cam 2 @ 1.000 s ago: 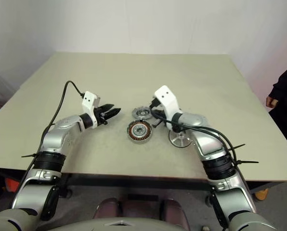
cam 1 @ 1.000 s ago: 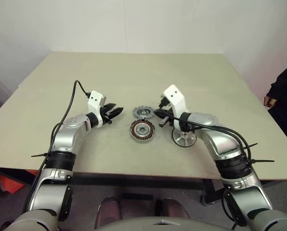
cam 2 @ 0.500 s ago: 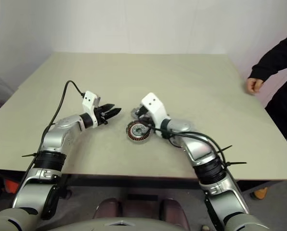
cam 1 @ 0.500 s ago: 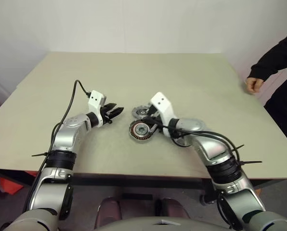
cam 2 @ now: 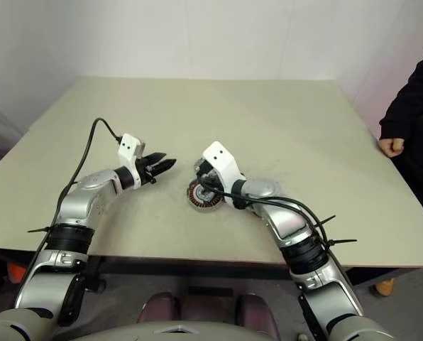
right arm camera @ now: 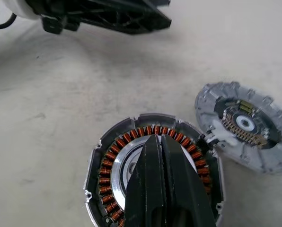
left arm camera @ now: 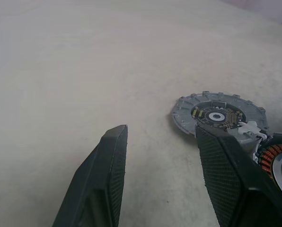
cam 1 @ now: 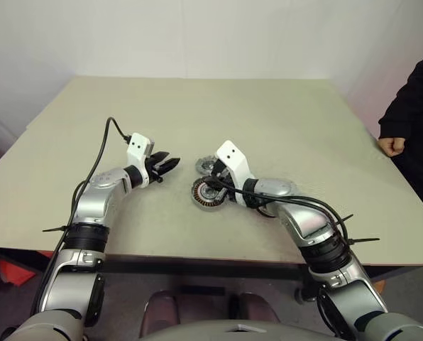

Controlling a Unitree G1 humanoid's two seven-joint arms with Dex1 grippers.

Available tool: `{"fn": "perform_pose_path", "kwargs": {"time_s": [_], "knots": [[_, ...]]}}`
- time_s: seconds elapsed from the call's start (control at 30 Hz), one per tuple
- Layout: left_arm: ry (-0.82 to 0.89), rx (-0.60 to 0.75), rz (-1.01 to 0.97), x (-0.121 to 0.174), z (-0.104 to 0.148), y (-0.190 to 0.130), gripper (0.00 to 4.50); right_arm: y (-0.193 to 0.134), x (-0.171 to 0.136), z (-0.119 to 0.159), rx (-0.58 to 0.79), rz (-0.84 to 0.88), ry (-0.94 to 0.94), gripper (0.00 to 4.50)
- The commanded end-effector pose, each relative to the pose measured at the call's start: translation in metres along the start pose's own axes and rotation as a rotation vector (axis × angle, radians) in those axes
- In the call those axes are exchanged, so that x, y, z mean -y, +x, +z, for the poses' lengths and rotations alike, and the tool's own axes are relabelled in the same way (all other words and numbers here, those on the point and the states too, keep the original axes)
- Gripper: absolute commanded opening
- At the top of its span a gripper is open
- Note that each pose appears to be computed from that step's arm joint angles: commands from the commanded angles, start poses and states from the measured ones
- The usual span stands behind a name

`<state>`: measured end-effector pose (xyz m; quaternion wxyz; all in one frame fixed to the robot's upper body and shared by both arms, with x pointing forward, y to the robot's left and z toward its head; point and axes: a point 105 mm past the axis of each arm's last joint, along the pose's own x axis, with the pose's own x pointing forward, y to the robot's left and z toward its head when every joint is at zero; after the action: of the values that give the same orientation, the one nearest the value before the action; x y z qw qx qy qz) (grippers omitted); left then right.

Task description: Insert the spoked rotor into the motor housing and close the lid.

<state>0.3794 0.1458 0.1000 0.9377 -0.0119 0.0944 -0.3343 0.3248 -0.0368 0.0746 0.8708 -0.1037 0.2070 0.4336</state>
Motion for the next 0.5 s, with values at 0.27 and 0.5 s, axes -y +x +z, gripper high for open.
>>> {"fn": "perform_pose_path", "kwargs": {"time_s": [0.27, 0.5], "knots": [[0.030, 0.041, 0.007, 0.000, 0.013, -0.001, 2.44, -0.011, 0.014, 0.009, 0.048, -0.034, -0.004, 0.03], [0.024, 0.044, -0.001, 0.001, 0.013, 0.000, 2.44, -0.043, 0.029, 0.033, 0.112, -0.111, -0.042, 0.03]]}}
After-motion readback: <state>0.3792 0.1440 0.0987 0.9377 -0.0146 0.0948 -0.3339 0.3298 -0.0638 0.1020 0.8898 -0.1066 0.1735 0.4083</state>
